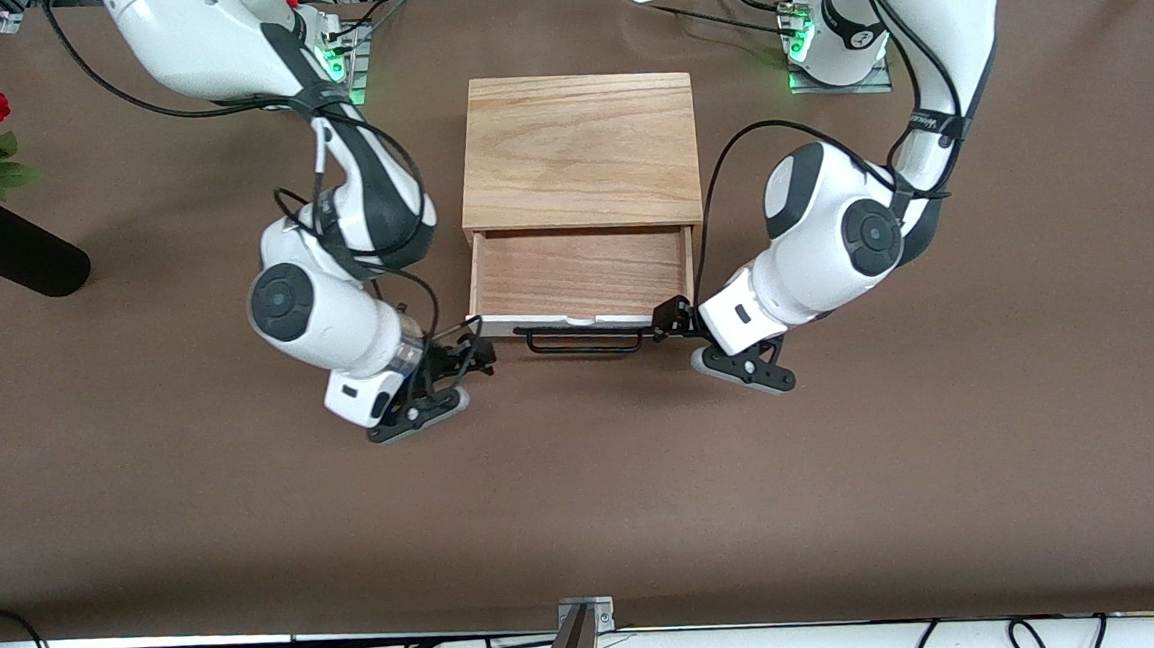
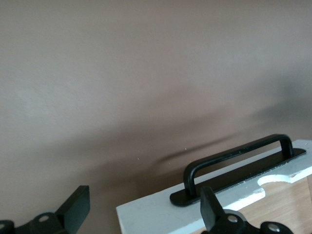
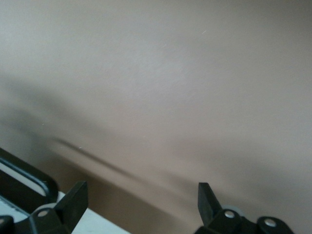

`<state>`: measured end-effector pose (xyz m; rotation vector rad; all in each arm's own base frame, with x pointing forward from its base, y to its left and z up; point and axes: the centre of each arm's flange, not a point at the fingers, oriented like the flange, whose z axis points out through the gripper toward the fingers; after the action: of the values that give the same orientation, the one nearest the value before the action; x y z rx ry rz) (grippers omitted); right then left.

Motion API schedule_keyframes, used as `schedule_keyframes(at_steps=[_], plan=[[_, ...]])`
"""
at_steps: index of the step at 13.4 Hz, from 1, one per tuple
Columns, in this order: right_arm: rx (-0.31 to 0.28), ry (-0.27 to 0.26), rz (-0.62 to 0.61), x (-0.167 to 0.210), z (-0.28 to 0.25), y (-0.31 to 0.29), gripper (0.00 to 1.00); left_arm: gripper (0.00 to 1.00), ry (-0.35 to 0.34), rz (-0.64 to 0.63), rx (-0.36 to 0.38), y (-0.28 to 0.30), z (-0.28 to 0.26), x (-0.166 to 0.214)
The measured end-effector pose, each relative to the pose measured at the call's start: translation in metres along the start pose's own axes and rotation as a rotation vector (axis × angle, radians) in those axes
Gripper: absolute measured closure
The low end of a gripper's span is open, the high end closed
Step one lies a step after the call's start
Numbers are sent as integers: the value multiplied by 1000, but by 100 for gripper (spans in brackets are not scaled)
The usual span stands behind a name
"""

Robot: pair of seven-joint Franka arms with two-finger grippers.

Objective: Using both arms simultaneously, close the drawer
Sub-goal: 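Push the drawer front into the box with both grippers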

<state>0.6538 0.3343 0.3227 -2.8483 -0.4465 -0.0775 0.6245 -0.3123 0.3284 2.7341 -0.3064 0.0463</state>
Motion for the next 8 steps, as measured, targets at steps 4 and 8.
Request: schedule_keyframes(at_steps=[4,8], plan=[[22,-16,16,-3,9,-11,0,0,-15,6,0,4,25,-3],[72,-51,13,-13,30,-43,0,0,-28,10,1,6,31,-5]])
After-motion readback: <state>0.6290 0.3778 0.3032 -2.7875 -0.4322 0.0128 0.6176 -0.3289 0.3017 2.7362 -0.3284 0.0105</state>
